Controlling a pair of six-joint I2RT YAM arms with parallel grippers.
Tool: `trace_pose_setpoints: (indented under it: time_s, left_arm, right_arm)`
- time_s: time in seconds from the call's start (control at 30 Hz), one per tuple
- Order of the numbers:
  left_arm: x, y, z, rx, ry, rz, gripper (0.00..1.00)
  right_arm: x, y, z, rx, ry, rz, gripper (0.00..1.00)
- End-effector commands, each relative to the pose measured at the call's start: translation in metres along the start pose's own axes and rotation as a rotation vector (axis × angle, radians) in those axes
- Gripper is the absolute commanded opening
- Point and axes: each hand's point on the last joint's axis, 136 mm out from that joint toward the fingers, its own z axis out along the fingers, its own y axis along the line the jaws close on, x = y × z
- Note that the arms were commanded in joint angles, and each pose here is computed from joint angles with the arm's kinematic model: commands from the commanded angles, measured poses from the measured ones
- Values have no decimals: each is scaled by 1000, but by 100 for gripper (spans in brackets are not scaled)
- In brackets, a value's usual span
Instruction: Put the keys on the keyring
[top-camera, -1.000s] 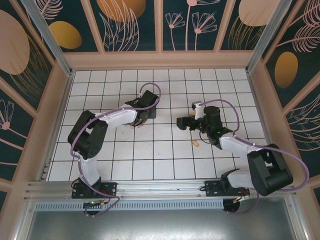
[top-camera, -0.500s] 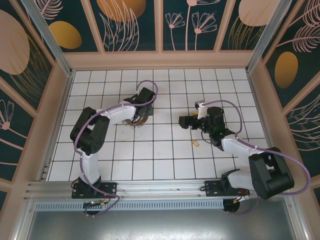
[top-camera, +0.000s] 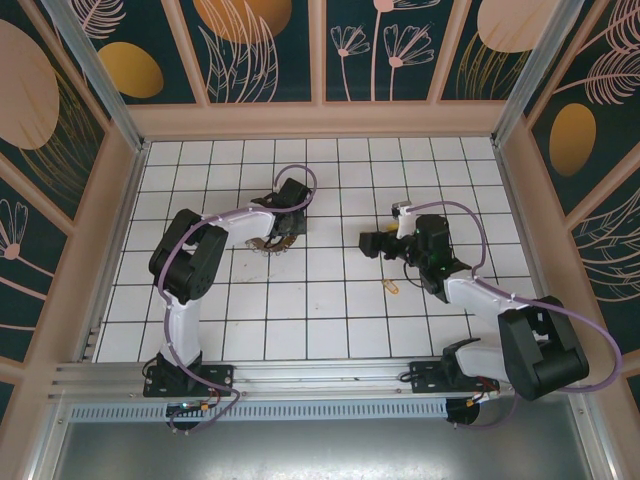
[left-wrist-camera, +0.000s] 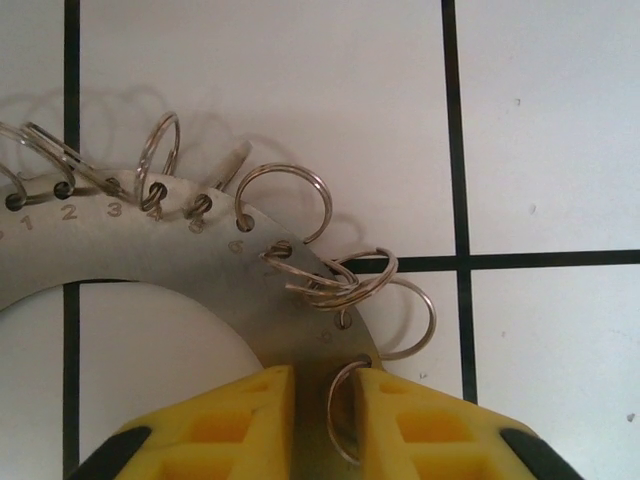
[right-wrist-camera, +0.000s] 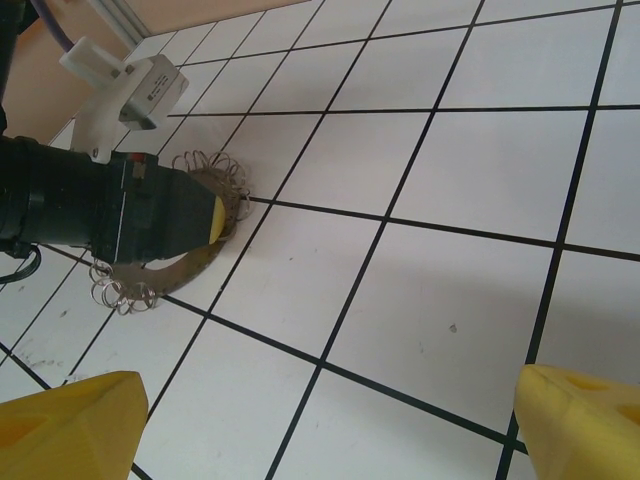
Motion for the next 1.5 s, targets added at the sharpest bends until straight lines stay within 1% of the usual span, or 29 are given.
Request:
trace_pose_setpoints:
  time_s: [0.0, 0.1, 0.3, 0.47, 0.7, 0.87, 1.07, 1.3, 1.47]
  left_arm:
    - [-5, -7, 0, 20, -5, 6, 21]
    - [-9, -9, -5, 29, -16, 9, 21]
    - [-6, -11, 0, 37, -1, 6, 20]
    - [-1, -9, 0, 32, 5, 9, 15]
    - [3, -7, -1, 35, 11, 7, 11]
    - [8, -8, -9, 55, 16, 3, 7]
    - [23, -6, -22, 83, 40, 7, 5]
    - [45, -30, -46, 223, 74, -26, 6]
    - [56, -43, -65, 304, 96, -34, 15]
  right_arm:
    - [-12, 4, -6, -16, -58, -18, 95]
    - [-13, 5, -6, -22, -61, -19, 95]
    - [-11, 5, -5, -23, -59, -16, 95]
    - [-12, 4, -7, -20, -68, -21, 95]
    - [-14, 4, -9, -16, -80, -21, 95]
    - [-16, 3, -14, -10, -98, -23, 95]
    - [-18, 4, -15, -16, -105, -23, 95]
    - [-17, 5, -16, -20, -104, -20, 95]
    - [-17, 6, -16, -25, -104, -19, 95]
